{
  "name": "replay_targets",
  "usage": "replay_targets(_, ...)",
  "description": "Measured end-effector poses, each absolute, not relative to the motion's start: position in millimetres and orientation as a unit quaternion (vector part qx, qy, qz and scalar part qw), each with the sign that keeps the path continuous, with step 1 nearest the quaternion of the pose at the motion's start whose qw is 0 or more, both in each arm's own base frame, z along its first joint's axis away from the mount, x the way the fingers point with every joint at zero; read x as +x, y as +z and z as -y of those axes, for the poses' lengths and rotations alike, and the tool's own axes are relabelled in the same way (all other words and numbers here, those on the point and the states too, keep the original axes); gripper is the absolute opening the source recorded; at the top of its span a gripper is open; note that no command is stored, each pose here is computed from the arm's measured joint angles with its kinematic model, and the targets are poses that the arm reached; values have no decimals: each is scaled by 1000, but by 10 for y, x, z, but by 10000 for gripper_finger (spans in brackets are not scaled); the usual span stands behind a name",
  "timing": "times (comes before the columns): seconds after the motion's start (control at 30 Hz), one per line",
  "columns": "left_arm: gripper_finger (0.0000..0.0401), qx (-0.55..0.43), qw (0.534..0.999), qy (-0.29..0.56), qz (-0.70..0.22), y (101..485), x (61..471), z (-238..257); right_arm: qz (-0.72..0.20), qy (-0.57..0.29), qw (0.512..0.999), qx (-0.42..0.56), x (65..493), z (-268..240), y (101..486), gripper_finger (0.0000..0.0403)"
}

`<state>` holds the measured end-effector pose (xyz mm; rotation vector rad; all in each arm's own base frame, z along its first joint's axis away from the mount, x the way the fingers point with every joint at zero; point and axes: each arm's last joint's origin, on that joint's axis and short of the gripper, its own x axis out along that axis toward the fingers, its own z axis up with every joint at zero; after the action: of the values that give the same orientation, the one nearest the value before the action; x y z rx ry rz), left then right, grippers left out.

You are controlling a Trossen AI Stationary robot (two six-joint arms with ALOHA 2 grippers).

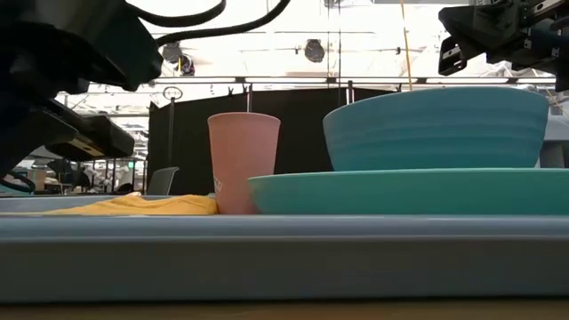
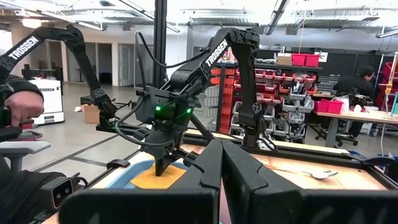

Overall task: Set up tray
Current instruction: Put the yellow napkin on the bottom left of the pink cup

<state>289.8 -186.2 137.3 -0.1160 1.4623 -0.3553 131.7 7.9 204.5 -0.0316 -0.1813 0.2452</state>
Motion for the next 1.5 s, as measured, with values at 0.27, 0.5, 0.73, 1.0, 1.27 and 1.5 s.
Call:
replay_targets(0.27,24,-16,791,-119,-600,1889,2812,1671,90,122,988,-16,1317,-79,2045,0)
replay_targets(0.5,77,26,811,-43,-583,2178,2711,1378,94,122,988,-16,1315,-79,2053,0)
replay_targets(0.73,167,49,791,5,-610,2116,2832,922,94,122,988,-13,1316,-79,2052,0)
replay_targets(1.0,270,-4,744,-9,-668,1817,2752,460,89,122,988,-14,1317,-79,2044,0)
replay_targets(1.27,318,-37,751,-46,-657,1611,2713,280,88,122,989,-14,1318,-79,2041,0)
replay_targets(1.5,275,-38,745,-42,-665,1554,2670,221,89,122,988,-16,1318,-79,2043,0)
